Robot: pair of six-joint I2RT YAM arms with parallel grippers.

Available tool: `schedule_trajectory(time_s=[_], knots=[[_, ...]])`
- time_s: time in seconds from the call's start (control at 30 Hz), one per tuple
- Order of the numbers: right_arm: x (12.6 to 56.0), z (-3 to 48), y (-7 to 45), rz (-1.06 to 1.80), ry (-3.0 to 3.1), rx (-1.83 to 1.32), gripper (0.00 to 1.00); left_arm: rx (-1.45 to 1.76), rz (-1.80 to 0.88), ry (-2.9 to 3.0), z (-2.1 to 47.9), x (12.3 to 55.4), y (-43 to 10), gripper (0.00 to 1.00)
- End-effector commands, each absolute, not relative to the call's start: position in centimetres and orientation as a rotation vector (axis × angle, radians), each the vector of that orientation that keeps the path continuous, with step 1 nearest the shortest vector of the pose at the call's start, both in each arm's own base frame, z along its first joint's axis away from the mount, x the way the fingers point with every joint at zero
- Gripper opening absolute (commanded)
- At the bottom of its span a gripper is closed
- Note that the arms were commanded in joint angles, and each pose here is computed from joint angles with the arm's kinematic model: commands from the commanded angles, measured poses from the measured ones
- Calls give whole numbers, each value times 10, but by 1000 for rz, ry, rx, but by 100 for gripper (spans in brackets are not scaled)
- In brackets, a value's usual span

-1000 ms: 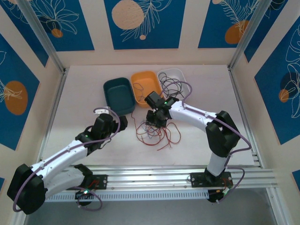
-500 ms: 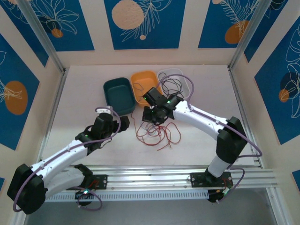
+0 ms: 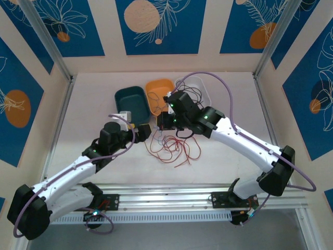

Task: Untangle the cables

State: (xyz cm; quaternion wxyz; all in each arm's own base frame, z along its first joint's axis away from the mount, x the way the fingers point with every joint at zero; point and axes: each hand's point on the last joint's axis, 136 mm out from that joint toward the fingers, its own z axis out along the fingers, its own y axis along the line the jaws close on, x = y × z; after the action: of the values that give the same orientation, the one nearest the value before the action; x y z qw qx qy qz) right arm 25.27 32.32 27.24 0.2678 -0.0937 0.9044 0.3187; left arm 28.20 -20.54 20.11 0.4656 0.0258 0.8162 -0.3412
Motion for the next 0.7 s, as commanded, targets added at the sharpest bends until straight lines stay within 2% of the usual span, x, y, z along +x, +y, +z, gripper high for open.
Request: schedule_trajectory(time_s=[0.0, 0.07, 0.17, 0.27, 0.67], knots=[[253, 305, 323, 924, 2336, -329, 0, 162, -924, 1917, 222, 280, -219, 98], [253, 322, 321, 938, 2295, -358, 0, 168, -939, 1912, 222, 280, -222, 96], [251, 339, 319, 961, 2245, -386, 0, 148, -940, 1922, 217, 284, -223, 82], [250, 348, 319, 996, 2218, -397, 0, 114, -978, 1901, 217, 288, -226, 74], [256, 343, 321, 1021, 2220, -375, 0, 98, -1194, 1914, 209, 297, -259, 71]])
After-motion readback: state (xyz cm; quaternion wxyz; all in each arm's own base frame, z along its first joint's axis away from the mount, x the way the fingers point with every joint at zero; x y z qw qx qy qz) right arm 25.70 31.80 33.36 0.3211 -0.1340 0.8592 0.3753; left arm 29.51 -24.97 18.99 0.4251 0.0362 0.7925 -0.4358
